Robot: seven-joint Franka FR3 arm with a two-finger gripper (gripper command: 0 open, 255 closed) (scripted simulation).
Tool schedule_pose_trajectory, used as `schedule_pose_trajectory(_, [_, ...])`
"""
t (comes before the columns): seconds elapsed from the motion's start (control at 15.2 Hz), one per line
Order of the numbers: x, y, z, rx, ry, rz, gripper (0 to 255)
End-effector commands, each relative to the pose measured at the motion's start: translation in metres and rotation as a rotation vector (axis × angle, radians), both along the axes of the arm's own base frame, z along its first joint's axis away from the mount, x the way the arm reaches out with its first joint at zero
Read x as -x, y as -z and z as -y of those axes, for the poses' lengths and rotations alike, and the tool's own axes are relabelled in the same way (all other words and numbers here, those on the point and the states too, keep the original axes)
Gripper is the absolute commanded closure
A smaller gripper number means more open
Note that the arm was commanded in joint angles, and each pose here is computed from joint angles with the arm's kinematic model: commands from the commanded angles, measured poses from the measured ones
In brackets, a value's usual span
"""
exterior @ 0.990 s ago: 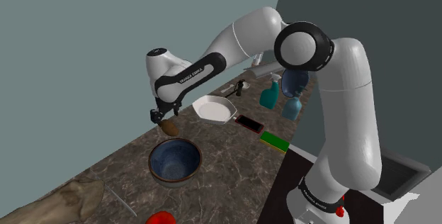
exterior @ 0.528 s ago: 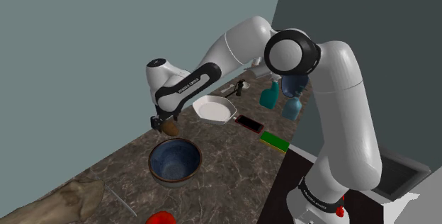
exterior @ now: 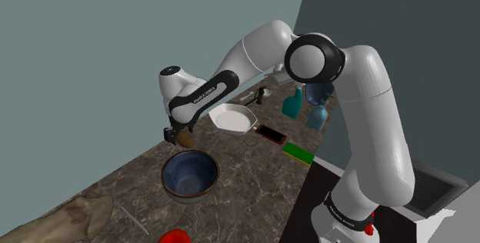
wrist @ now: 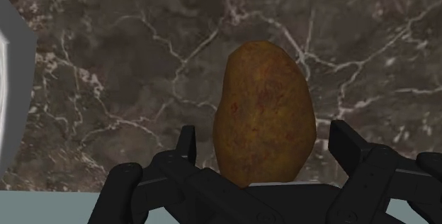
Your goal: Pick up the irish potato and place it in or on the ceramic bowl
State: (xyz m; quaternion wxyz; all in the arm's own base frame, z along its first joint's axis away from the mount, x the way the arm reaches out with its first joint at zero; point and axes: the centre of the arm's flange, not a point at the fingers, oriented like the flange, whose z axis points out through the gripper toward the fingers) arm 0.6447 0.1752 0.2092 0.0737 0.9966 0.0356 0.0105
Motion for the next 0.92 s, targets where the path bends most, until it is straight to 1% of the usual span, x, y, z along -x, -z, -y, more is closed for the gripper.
schedule_pose_trajectory(0.0, [0.0, 0.0, 0.0, 0.0, 0.0, 0.0, 255])
schedule_pose_trajectory(0.59, [0.0, 0.0, 0.0, 0.0, 0.0, 0.0, 255])
schedule_pose_trajectory(0.86, [0.0, -0.021, 0.0, 0.0, 0.0, 0.0, 255])
